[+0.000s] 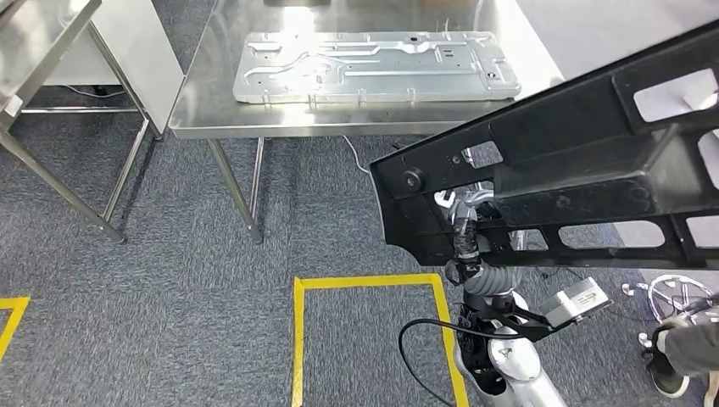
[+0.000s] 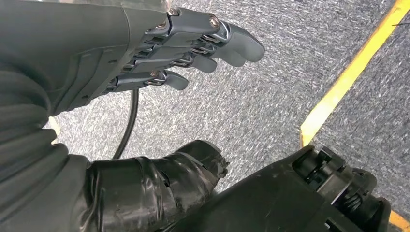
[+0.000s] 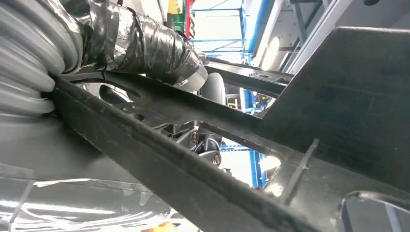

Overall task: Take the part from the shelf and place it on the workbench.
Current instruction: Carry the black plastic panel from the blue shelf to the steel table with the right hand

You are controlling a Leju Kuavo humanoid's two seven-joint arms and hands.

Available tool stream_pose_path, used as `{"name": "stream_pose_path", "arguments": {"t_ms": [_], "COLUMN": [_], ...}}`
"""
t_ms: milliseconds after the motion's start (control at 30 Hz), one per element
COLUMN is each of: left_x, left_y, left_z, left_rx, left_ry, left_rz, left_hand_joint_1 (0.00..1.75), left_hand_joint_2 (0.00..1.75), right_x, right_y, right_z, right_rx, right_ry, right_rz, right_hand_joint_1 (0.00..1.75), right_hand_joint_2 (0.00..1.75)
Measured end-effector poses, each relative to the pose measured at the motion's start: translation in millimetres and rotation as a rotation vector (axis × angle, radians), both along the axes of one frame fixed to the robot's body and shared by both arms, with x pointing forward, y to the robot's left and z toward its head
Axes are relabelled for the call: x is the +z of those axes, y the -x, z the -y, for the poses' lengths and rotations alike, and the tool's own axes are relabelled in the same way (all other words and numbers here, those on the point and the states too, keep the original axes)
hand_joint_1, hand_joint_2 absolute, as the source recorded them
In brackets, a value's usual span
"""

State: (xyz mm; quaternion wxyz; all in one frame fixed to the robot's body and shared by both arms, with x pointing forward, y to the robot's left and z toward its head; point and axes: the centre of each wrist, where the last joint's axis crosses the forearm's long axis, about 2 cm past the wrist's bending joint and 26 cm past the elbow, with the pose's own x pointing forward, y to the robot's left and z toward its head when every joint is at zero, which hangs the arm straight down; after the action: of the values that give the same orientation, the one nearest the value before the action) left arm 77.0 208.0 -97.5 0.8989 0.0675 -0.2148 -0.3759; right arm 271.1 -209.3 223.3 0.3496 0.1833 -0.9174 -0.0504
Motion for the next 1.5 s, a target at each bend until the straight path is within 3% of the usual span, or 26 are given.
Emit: {"name": "stream_pose_path", "arguments": {"t_ms": [1500], "left_x": [-0.3], "left_y": [-2.2], "left_z": [-3.1], "left_rx": [0.024], "left_ry": [0.006], "left_rz": [-0.009], "left_hand_joint_1": [0.0], "left_hand_joint_2": [1.75], "right_x": [-3.9], "right_y": [-2.1], "right_z": [2.4], "right_rx": [0.025], "right_ry": [-0.045], "right_rz": [-0.034], "right_hand_joint_1": [1.75], "right_hand_joint_2": [1.75]}}
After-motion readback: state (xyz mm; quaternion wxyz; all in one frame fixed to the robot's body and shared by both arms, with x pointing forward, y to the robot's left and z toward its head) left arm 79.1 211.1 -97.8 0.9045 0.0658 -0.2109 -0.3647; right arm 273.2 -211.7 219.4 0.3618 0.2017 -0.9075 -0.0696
